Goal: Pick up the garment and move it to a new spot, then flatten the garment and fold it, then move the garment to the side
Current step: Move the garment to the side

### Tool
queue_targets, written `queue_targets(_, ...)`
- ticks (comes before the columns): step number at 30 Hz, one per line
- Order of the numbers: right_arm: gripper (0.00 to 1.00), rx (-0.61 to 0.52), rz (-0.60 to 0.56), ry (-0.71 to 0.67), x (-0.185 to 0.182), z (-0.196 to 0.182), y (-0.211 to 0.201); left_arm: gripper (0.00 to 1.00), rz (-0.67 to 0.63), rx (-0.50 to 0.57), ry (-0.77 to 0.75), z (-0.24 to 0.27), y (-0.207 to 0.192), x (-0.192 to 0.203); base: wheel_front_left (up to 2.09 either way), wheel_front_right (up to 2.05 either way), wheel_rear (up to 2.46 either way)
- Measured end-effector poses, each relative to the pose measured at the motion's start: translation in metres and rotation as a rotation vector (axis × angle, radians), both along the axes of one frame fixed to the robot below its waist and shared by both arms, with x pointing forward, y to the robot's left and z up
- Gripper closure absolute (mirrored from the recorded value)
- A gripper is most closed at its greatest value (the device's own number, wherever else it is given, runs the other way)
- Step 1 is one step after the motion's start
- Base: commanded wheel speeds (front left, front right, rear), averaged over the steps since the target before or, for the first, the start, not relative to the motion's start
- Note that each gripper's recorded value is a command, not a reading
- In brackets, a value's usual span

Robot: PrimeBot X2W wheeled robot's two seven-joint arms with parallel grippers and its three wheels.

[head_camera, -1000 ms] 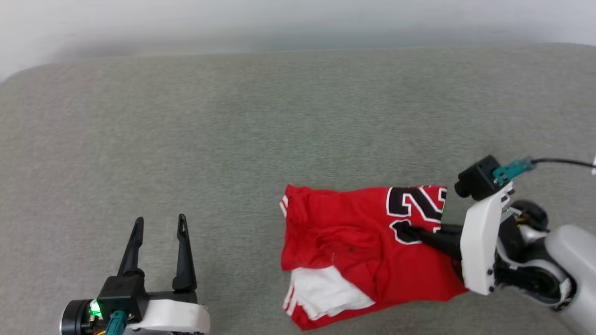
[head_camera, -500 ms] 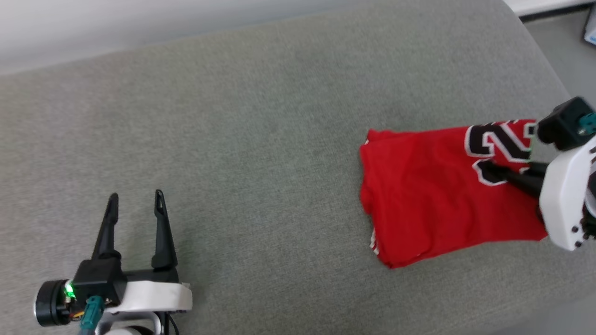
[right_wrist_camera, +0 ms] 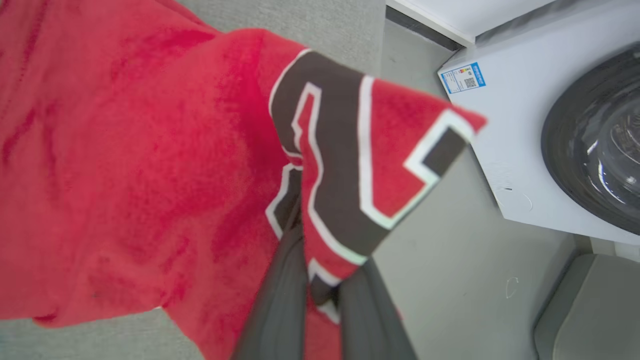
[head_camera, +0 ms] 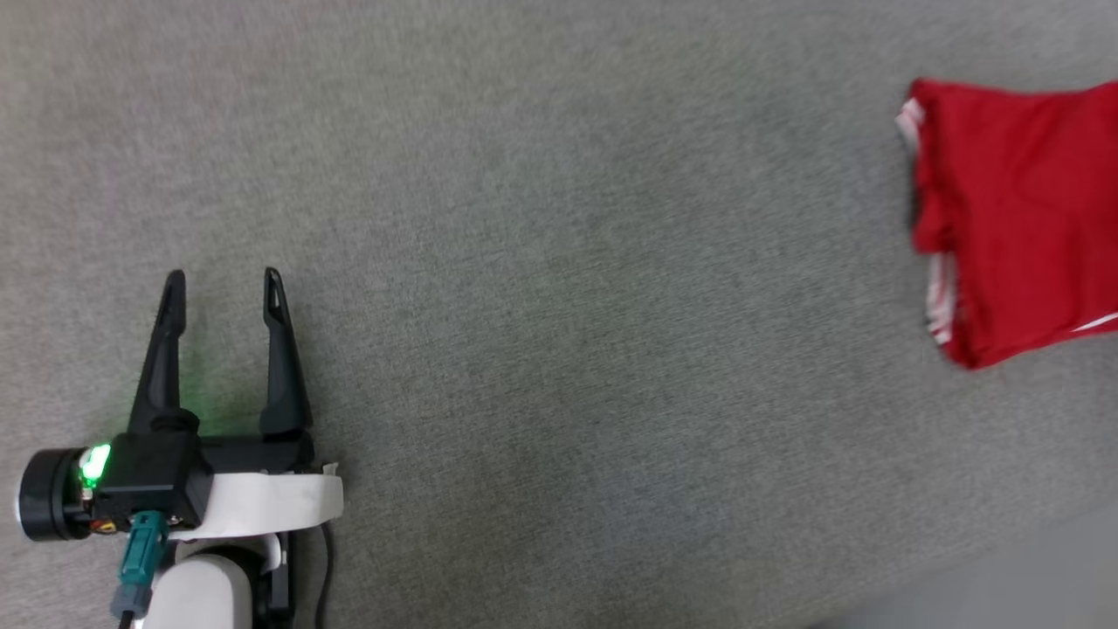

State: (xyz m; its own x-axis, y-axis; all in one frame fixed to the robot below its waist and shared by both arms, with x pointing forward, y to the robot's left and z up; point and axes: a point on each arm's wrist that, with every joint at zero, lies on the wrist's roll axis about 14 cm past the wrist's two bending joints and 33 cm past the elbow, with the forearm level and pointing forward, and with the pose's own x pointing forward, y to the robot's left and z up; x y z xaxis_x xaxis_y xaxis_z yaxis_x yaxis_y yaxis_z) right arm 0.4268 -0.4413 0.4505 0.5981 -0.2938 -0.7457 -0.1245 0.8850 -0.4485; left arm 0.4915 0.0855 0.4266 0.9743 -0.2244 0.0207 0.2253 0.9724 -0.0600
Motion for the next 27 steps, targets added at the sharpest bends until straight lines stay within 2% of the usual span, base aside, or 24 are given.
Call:
queue_targets(7,1.0,-0.065,-0.103,-0.024,0.02,-0.014,-0.037,0.0,0.002,0.001,0.015,-0.02,0.0,0.01,0.0,0.0,0.0)
queue_targets(10,1.0,-0.041,-0.141,-0.047,0.023,-0.022,-0.038,0.0,-0.003,-0.001,0.016,-0.022,-0.001,0.01,0.0,0.0,0.0)
queue_targets(11,0.96,-0.031,-0.15,-0.057,0.023,-0.023,-0.037,0.0,-0.002,-0.001,0.014,-0.021,-0.001,0.01,0.0,0.0,0.0)
queue_targets(12,0.53,-0.03,-0.151,-0.065,0.023,-0.023,-0.037,0.0,-0.002,-0.001,0.011,-0.019,-0.001,0.01,0.0,0.0,0.0)
queue_targets(13,0.0,-0.032,-0.153,-0.076,0.023,-0.022,-0.038,0.0,0.004,-0.001,0.008,-0.017,0.0,0.01,0.0,0.0,0.0)
queue_targets(18,0.0,-0.074,-0.147,-0.167,0.023,0.004,-0.049,0.0,0.011,-0.01,-0.005,-0.002,-0.001,0.002,0.0,0.0,0.0)
queue_targets(23,0.0,-0.127,-0.034,-0.44,0.05,0.068,-0.044,0.0,0.035,-0.016,-0.026,0.02,0.005,-0.012,0.0,0.0,0.0)
queue_targets(27,0.0,-0.125,0.085,-0.694,0.072,0.119,-0.018,0.0,0.071,-0.013,-0.054,0.04,0.016,-0.024,0.0,0.0,0.0)
